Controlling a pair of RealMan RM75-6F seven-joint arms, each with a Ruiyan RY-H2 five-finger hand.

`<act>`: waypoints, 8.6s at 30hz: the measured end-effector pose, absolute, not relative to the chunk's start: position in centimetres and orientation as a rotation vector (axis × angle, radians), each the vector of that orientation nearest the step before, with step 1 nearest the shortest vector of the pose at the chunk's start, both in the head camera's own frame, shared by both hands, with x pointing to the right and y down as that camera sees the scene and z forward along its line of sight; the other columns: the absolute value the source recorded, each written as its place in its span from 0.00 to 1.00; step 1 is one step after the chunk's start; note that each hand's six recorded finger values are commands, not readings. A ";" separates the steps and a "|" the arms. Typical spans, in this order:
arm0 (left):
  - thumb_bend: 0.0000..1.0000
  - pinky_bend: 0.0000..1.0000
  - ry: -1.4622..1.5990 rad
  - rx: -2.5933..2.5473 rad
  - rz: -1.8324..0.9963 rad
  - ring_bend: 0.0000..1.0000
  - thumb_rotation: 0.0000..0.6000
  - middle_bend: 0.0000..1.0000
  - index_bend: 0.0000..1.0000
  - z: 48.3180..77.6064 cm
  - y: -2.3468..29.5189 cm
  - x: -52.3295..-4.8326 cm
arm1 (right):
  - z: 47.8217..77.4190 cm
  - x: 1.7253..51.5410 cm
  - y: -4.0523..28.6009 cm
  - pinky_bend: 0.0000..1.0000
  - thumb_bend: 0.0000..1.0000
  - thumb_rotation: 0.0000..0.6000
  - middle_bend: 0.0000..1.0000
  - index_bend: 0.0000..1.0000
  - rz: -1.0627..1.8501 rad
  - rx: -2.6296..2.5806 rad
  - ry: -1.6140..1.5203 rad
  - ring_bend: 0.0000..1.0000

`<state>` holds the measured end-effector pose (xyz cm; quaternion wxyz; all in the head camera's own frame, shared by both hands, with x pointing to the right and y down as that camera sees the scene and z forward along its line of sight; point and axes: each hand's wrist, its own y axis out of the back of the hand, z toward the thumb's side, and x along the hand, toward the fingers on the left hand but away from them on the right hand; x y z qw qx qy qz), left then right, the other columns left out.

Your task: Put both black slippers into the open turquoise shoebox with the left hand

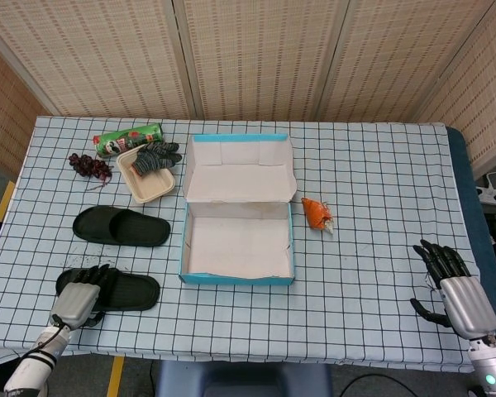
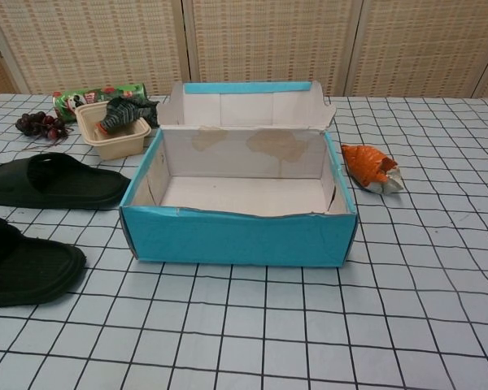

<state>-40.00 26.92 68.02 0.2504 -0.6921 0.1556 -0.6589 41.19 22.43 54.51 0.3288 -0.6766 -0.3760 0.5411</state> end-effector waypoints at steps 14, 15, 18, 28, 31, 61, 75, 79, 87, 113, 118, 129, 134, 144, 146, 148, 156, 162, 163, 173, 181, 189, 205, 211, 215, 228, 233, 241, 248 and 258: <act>0.33 0.19 0.466 -1.866 -1.772 0.17 1.00 0.16 0.12 69.0 26.5 -39.9 | 54.8 41.2 22.5 0.00 0.17 1.00 0.00 0.00 1.426 -1.776 -0.975 0.00; 0.33 0.20 0.470 -1.863 -1.766 0.21 1.00 0.21 0.17 69.1 26.4 -39.9 | 54.8 41.2 22.5 0.00 0.17 1.00 0.00 0.00 1.426 -1.775 -0.976 0.00; 0.34 0.23 0.483 -1.861 -1.754 0.35 1.00 0.39 0.33 69.4 26.4 -39.8 | 54.7 41.2 22.5 0.00 0.17 1.00 0.00 0.00 1.426 -1.774 -0.978 0.00; 0.47 0.38 0.621 -1.825 -1.674 0.61 1.00 0.72 0.65 68.4 25.5 -39.8 | 54.8 41.1 22.5 0.00 0.17 1.00 0.00 0.00 1.427 -1.780 -0.975 0.00; 0.47 0.38 0.645 -1.814 -1.670 0.62 1.00 0.73 0.66 68.0 25.4 -40.1 | 54.8 41.0 22.6 0.00 0.17 1.00 0.00 0.00 1.426 -1.783 -0.972 0.00; 0.48 0.47 0.840 -1.779 -1.298 0.62 1.00 0.74 0.66 59.9 16.4 -32.0 | 55.0 40.9 22.7 0.00 0.17 1.00 0.00 0.00 1.437 -1.789 -0.971 0.00; 0.48 0.56 0.688 -1.935 -1.166 0.62 1.00 0.74 0.66 61.0 13.2 -17.9 | 55.2 41.7 22.3 0.00 0.17 1.00 0.00 0.00 1.454 -1.812 -0.993 0.00; 0.48 0.58 0.667 -2.014 -1.150 0.62 1.00 0.76 0.66 61.1 12.6 -14.3 | 55.4 41.8 22.2 0.00 0.17 1.00 0.00 0.00 1.459 -1.821 -0.991 0.00; 0.48 0.59 0.642 -2.097 -1.196 0.63 1.00 0.77 0.64 62.6 10.8 -10.2 | 55.4 42.1 22.0 0.00 0.17 1.00 0.00 0.00 1.466 -1.829 -1.008 0.00; 0.48 0.66 0.503 -2.025 -1.525 0.64 1.00 0.80 0.63 70.3 9.2 -9.3 | 55.3 42.6 21.6 0.00 0.17 1.00 0.00 0.00 1.463 -1.826 -1.021 0.00; 0.48 0.66 0.477 -1.997 -1.539 0.64 1.00 0.80 0.62 71.2 9.5 -9.6 | 55.4 42.5 21.6 0.00 0.17 1.00 0.00 0.00 1.466 -1.827 -1.018 0.00; 0.47 0.56 0.389 -1.978 -1.531 0.46 1.00 0.48 0.29 73.3 10.8 -9.4 | 55.3 42.6 21.6 0.00 0.17 1.00 0.00 0.00 1.469 -1.826 -1.021 0.00; 0.43 0.39 0.384 -2.019 -1.471 0.09 1.00 0.07 0.00 72.4 10.8 -9.1 | 55.2 42.6 21.6 0.00 0.17 1.00 0.00 0.00 1.466 -1.824 -1.023 0.00; 0.38 0.28 0.442 -2.120 -1.413 0.00 1.00 0.00 0.00 71.5 10.2 -9.4 | 55.1 42.5 21.7 0.00 0.17 1.00 0.00 0.00 1.464 -1.825 -1.021 0.00; 0.38 0.27 0.449 -2.135 -1.403 0.00 1.00 0.00 0.00 71.2 10.0 -9.7 | 55.2 42.4 21.7 0.00 0.17 1.00 0.00 0.00 1.465 -1.828 -1.017 0.00; 0.38 0.26 0.449 -2.155 -1.401 0.00 1.00 0.00 0.00 71.0 9.9 -9.9 | 55.2 42.4 21.7 0.00 0.17 1.00 0.00 0.00 1.466 -1.828 -1.015 0.00; 0.36 0.09 0.458 -2.261 -1.396 0.00 1.00 0.00 0.00 70.9 9.7 -10.8 | 55.1 42.5 21.7 0.00 0.17 1.00 0.00 0.00 1.467 -1.821 -1.021 0.00; 0.34 0.05 0.477 -2.282 -1.348 0.00 1.00 0.00 0.00 70.7 9.3 -11.3 | 55.2 42.3 21.7 0.00 0.17 1.00 0.00 0.00 1.469 -1.825 -1.013 0.00; 0.34 0.04 0.481 -2.280 -1.333 0.00 1.00 0.00 0.00 70.5 9.2 -11.3 | 55.2 42.3 21.7 0.00 0.17 1.00 0.00 0.00 1.467 -1.824 -1.015 0.00; 0.35 0.04 0.572 -2.267 -1.177 0.00 1.00 0.00 0.00 66.9 8.4 -12.0 | 54.9 42.1 21.7 0.00 0.17 1.00 0.00 0.00 1.446 -1.823 -1.015 0.00; 0.34 0.03 0.698 -2.020 -1.248 0.00 1.00 0.00 0.00 62.8 7.1 -21.1 | 53.7 41.2 22.3 0.00 0.17 1.00 0.00 0.00 1.382 -1.823 -1.010 0.00; 0.34 0.00 0.706 -1.864 -1.506 0.00 1.00 0.00 0.00 63.8 8.5 -32.0 | 52.8 40.4 22.9 0.00 0.17 1.00 0.00 0.00 1.339 -1.832 -1.017 0.00; 0.33 0.00 0.686 -1.876 -1.722 0.00 1.00 0.00 0.00 70.4 10.6 -38.4 | 52.1 40.4 22.9 0.00 0.17 1.00 0.00 0.00 1.315 -1.797 -1.038 0.00; 0.33 0.00 0.647 -1.870 -1.713 0.00 1.00 0.00 0.00 71.6 11.1 -37.6 | 52.1 40.3 23.1 0.00 0.17 1.00 0.00 0.00 1.312 -1.812 -1.031 0.00; 0.33 0.00 0.613 -1.837 -1.731 0.00 1.00 0.00 0.00 72.3 11.1 -37.7 | 51.8 40.5 23.0 0.00 0.17 1.00 0.00 0.00 1.310 -1.808 -1.040 0.00; 0.33 0.00 0.547 -1.797 -1.807 0.00 1.00 0.00 0.00 74.3 11.6 -37.8 | 52.1 40.5 22.9 0.00 0.17 1.00 0.00 0.00 1.320 -1.806 -1.036 0.00; 0.34 0.04 0.516 -1.759 -1.823 0.00 1.00 0.00 0.00 75.0 11.7 -37.8 | 52.0 40.5 22.9 0.00 0.17 1.00 0.00 0.00 1.323 -1.805 -1.036 0.00; 0.39 0.18 0.489 -1.663 -1.828 0.18 1.00 0.17 0.10 75.2 11.7 -38.0 | 52.0 40.8 22.8 0.00 0.17 1.00 0.00 0.00 1.334 -1.778 -1.038 0.00; 0.47 0.36 0.521 -1.633 -1.846 0.46 1.00 0.49 0.33 75.0 11.5 -38.5 | 52.0 40.6 22.9 0.00 0.17 1.00 0.00 0.00 1.333 -1.789 -1.036 0.00; 0.47 0.43 0.612 -1.584 -1.764 0.49 1.00 0.52 0.36 72.6 10.2 -38.4 | 52.2 40.5 23.0 0.00 0.17 1.00 0.00 0.00 1.340 -1.796 -1.030 0.00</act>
